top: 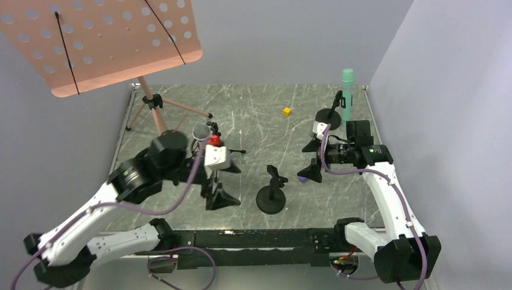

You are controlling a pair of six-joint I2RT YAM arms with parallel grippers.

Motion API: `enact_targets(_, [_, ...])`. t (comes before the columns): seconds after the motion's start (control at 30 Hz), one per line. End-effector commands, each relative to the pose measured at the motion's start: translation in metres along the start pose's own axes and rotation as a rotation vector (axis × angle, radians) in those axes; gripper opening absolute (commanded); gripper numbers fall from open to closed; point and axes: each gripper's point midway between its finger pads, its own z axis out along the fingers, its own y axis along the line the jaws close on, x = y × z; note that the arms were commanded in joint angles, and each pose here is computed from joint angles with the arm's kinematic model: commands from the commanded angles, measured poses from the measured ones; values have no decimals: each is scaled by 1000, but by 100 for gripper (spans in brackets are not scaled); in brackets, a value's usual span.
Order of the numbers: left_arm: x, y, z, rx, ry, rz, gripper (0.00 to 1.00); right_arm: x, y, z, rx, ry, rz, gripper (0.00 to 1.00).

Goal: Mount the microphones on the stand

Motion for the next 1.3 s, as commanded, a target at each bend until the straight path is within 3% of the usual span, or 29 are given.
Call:
enact_targets(0.0, [-1, 30, 22, 25, 168, 319, 99, -4, 21, 0, -91, -55, -36, 100])
enact_targets(0.1, [-2, 46, 39, 90, 218, 490, 99, -2, 29, -1, -118, -60, -39, 100])
enact_targets(0.3, [-10, 76, 75, 138, 197, 614, 99, -4, 30, -5, -82, -83, -59, 100])
enact_targets(0.53, [-8, 93, 110, 235, 238, 526, 98, -8, 31, -8, -55, -95, -70, 100])
enact_targets(0.8, [5, 95, 127, 275, 235, 445, 87, -10, 34, -10, -62, -96, -69, 100])
enact_targets(1.0, [9, 95, 133, 280, 226, 406, 73, -9, 36, -10, -75, -94, -61, 100])
enact_targets(1.1, [15, 92, 134, 280, 235, 406, 71, -9, 35, -9, -74, -93, -58, 100])
enact_targets(1.2, [16, 90, 134, 280, 228, 407, 62, -8, 34, -9, -74, -92, -53, 100])
enact_targets(1.27, [16, 89, 135, 279, 225, 406, 60, -7, 34, -8, -76, -90, -48, 100])
